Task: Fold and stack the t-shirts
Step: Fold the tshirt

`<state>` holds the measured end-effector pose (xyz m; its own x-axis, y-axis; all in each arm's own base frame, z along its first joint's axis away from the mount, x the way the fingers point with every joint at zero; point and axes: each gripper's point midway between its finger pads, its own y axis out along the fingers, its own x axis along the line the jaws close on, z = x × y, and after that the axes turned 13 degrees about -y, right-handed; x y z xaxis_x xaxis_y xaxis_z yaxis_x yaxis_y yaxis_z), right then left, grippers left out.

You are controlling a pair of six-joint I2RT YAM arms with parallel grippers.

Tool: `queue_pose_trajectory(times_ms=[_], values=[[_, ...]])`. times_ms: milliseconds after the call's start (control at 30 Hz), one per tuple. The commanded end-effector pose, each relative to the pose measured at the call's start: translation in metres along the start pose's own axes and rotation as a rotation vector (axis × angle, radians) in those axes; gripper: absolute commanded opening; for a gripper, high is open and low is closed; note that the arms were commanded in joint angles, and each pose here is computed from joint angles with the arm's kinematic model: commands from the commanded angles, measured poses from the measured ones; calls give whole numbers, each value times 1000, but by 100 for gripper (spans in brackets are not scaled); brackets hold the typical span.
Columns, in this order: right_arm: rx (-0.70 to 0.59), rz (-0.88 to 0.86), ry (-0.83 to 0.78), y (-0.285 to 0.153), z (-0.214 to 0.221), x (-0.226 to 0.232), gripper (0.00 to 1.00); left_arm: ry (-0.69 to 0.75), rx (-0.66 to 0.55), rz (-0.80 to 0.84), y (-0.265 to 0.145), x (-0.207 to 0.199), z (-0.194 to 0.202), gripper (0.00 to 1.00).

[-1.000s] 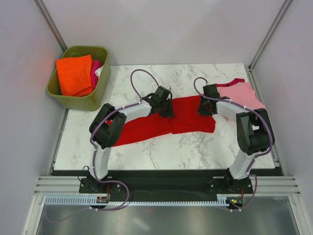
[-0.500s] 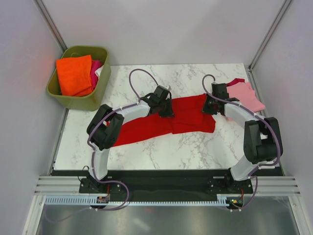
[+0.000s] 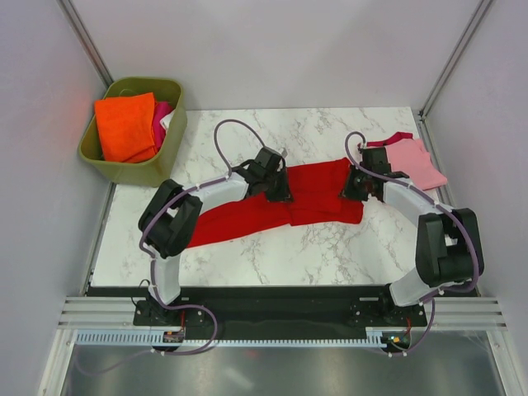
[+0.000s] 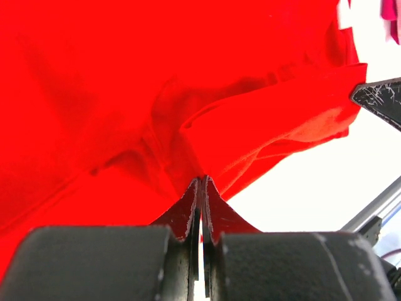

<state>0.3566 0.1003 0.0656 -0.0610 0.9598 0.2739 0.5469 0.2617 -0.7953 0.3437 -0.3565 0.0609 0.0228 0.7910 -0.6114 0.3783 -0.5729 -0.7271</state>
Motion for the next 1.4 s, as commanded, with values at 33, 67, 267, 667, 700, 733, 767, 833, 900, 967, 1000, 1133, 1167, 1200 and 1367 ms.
queue_pose_trajectory(times_ms=[33, 67, 267, 667, 700, 733, 767, 833, 900, 967, 1000, 1133, 1167, 1200, 1367], values=[[-28, -29, -1, -15, -4, 4, 0, 35, -24, 74, -22, -22, -4, 2], [-29, -28, 1, -17, -5, 4, 0, 41, -24, 81, -24, -23, -5, 2], [1, -14, 1, -23, 5, -3, 0, 48, -3, 87, -24, -22, 1, 2], [77, -23, 2, -18, 28, -5, 1, 52, 43, 77, -22, -10, 17, 2], [78, -21, 2, -18, 29, -6, 1, 51, 46, 73, -22, -9, 18, 2], [83, -23, 2, -18, 32, -5, 1, 52, 51, 69, -21, -7, 20, 2], [84, -22, 5, -18, 33, -6, 1, 54, 53, 67, -20, -6, 21, 2], [95, -24, 5, -17, 38, -6, 2, 56, 61, 65, -18, -5, 23, 2], [115, -23, 8, -15, 45, -8, 2, 56, 71, 57, -14, -3, 27, 2], [121, -16, 11, -12, 49, -10, 2, 57, 79, 49, -12, -2, 30, 2], [127, -13, 12, -11, 52, -11, 2, 57, 79, 43, -11, 0, 31, 2], [124, 13, 19, -8, 57, -16, 5, 64, 72, 9, -11, 4, 36, 2], [121, 28, 19, -8, 56, -19, 5, 69, 62, -10, -10, 7, 35, 2], [119, 35, 20, -8, 55, -20, 6, 69, 62, -32, -11, 11, 36, 2], [109, 39, 23, -3, 53, -21, 4, 76, 40, -70, -13, 20, 36, 2]])
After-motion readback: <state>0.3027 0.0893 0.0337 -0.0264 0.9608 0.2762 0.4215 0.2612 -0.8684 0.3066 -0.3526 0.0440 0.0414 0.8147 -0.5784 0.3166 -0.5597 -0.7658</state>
